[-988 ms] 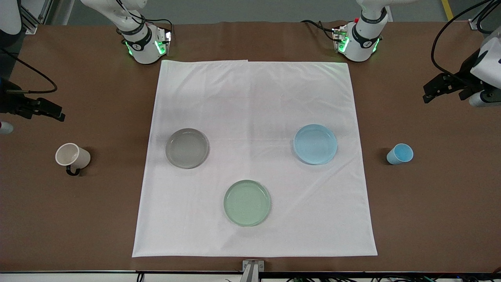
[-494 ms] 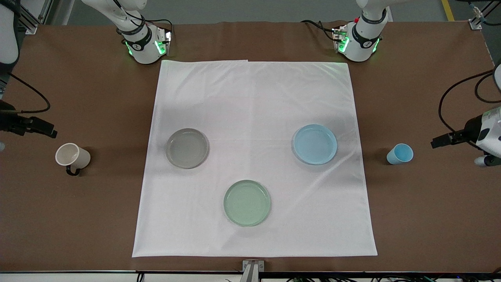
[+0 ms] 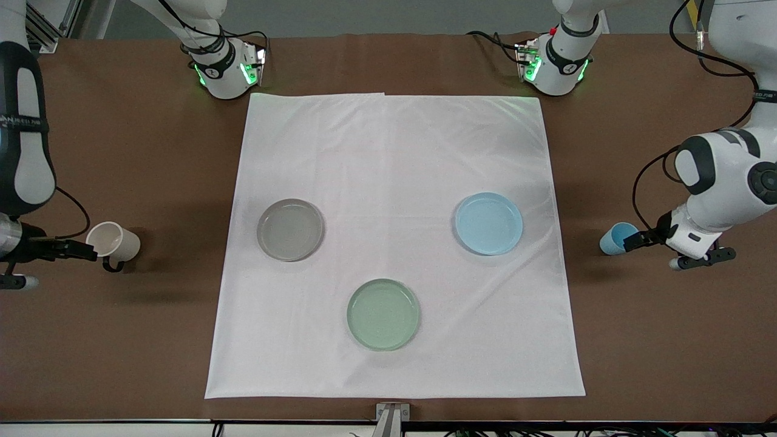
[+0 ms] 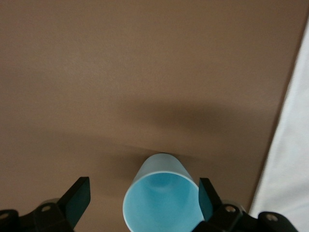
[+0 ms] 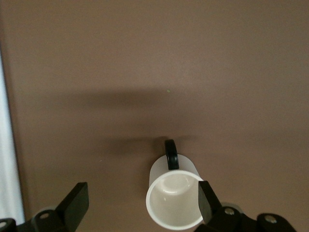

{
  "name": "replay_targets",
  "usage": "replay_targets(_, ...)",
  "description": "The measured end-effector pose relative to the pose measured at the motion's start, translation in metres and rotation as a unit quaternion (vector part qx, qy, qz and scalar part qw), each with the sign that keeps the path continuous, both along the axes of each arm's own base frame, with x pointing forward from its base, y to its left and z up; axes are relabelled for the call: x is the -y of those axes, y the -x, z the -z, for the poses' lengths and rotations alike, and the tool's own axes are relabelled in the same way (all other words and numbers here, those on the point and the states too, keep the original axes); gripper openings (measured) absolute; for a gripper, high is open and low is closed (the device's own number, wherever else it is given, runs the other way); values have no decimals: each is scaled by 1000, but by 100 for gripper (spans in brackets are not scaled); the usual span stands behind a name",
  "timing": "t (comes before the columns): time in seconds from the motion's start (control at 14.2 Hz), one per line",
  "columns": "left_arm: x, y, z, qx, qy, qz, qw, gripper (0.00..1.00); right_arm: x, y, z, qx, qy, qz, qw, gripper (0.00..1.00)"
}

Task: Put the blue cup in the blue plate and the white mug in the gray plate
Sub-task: 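Grasp the blue cup with the left gripper while the right gripper grasps the mug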

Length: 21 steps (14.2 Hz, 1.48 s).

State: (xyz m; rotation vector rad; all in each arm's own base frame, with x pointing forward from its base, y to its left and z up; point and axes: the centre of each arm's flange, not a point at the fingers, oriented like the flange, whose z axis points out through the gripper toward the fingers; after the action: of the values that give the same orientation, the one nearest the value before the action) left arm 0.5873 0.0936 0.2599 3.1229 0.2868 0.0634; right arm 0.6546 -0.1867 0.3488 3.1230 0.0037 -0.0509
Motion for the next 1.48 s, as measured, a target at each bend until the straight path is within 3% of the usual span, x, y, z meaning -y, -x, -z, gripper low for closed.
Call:
replay_targets(0.42, -8, 5, 19, -1, 2, 5, 1000, 89, 26, -7, 84, 5, 1, -74, 997, 100)
replay_targets(0.85, -7, 7, 17, -9, 3, 6, 1000, 86, 32, -3, 105, -11, 0, -78, 997, 89)
replay_targets(0.99, -6, 9, 11, -17, 3, 7, 1000, 86, 35, 0, 113, -18, -3, -76, 997, 79)
replay_targets(1.48, -4, 13, 1, -32, 4, 9, 999, 86, 39, 9, 129, -36, -10, -71, 997, 70)
